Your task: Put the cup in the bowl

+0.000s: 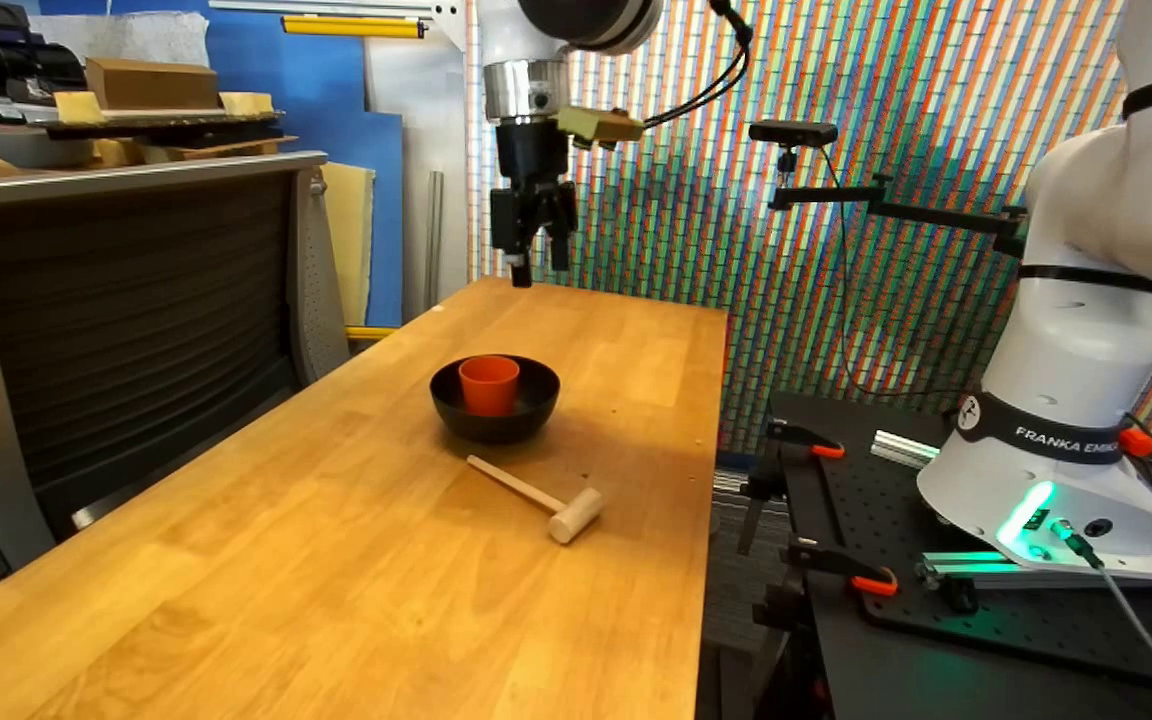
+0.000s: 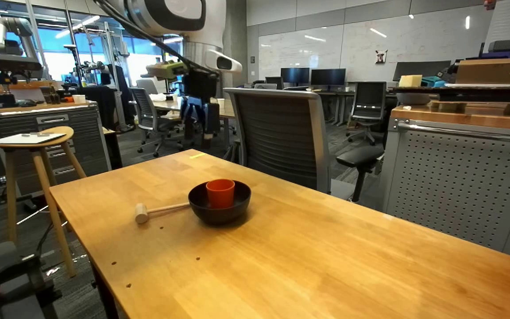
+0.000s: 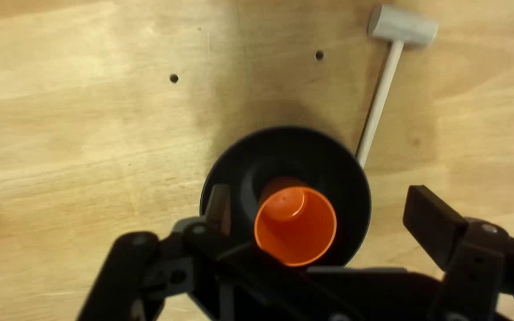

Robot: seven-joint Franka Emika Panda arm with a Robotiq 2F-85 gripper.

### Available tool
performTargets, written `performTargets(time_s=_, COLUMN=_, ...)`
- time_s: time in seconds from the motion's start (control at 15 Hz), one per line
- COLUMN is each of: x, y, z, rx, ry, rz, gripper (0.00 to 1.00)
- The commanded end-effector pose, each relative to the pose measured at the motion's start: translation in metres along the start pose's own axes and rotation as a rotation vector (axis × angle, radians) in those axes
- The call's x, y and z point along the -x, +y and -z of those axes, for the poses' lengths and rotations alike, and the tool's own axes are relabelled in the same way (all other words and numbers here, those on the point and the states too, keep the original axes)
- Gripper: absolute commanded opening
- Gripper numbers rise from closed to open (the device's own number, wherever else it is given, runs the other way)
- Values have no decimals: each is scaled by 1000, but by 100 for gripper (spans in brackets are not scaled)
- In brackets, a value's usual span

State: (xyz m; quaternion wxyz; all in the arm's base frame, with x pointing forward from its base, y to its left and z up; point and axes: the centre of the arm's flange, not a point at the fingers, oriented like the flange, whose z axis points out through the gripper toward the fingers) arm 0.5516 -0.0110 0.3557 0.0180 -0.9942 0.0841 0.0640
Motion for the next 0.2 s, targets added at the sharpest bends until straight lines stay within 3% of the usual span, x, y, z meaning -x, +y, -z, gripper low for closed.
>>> performTargets(time_s=0.0, x=9, y=1, z=8, rx=-2, ry=2, rz=9, gripper=100)
performTargets(time_s=0.13, x=9, y=1, z=8, rx=-2, ry=4, rz=7, gripper=100)
